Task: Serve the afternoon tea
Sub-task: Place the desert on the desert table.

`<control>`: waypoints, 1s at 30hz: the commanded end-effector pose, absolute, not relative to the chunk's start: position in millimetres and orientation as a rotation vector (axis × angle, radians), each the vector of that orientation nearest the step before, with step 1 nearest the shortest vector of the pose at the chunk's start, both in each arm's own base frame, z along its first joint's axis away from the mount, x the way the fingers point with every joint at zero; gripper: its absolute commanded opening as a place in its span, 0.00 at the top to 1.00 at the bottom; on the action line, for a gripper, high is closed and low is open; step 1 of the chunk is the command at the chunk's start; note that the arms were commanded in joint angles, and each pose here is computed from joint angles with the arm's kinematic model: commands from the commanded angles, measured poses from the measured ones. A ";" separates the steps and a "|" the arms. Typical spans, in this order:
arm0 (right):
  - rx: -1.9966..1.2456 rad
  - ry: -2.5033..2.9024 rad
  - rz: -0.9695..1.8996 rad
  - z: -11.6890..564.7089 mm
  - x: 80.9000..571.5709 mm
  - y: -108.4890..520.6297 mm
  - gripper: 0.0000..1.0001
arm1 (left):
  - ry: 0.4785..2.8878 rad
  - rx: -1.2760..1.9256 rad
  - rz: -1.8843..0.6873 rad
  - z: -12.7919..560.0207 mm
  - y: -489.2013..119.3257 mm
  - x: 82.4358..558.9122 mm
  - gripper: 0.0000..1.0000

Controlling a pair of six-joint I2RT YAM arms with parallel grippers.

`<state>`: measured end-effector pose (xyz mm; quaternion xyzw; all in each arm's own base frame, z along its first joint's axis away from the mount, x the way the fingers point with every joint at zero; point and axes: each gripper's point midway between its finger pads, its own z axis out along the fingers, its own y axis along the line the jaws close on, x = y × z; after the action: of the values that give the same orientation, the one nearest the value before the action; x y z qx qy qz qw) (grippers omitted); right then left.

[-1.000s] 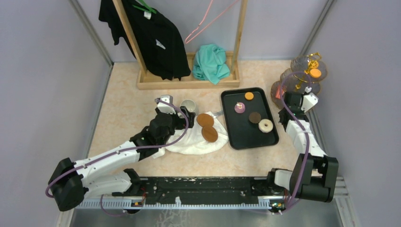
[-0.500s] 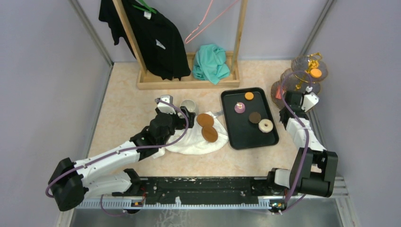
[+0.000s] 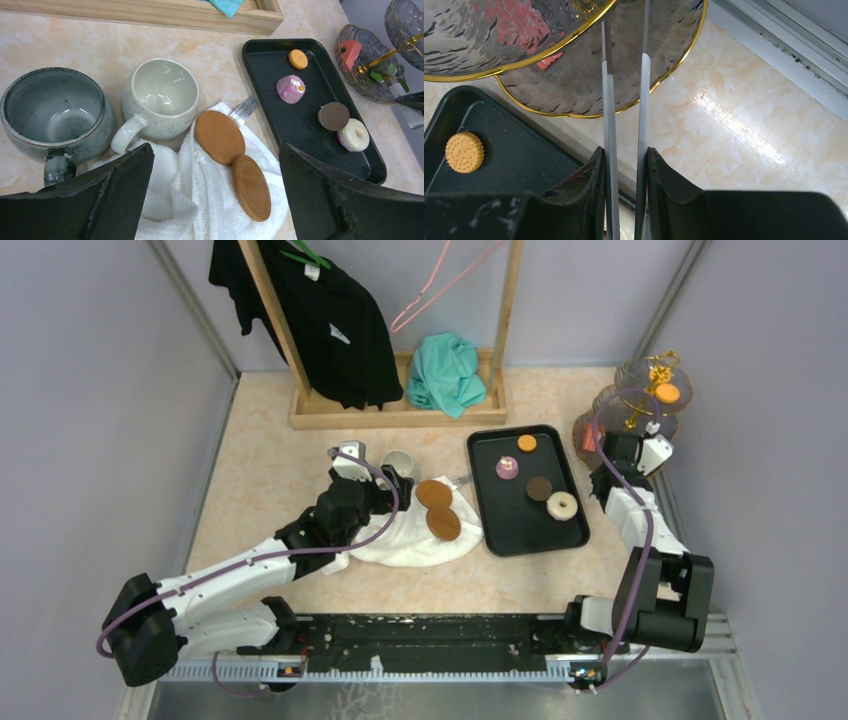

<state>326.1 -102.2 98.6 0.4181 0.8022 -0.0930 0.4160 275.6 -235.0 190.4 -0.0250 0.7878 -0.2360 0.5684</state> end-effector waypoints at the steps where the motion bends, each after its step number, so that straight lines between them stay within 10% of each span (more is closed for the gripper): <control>1: 1.043 1.885 -0.185 137.8 347.9 -110.0 0.73 | 1.839 -0.066 -0.580 197.6 -238.3 276.1 0.01; 30: 1.014 1.863 -0.143 153.4 336.7 -99.3 0.67 | 1.838 -0.062 -0.607 200.7 -242.0 274.6 0.01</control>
<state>325.9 -98.2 119.7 0.4171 0.7911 -0.0728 0.4416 274.3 -237.3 190.3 -0.0244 0.7884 -0.2428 0.5647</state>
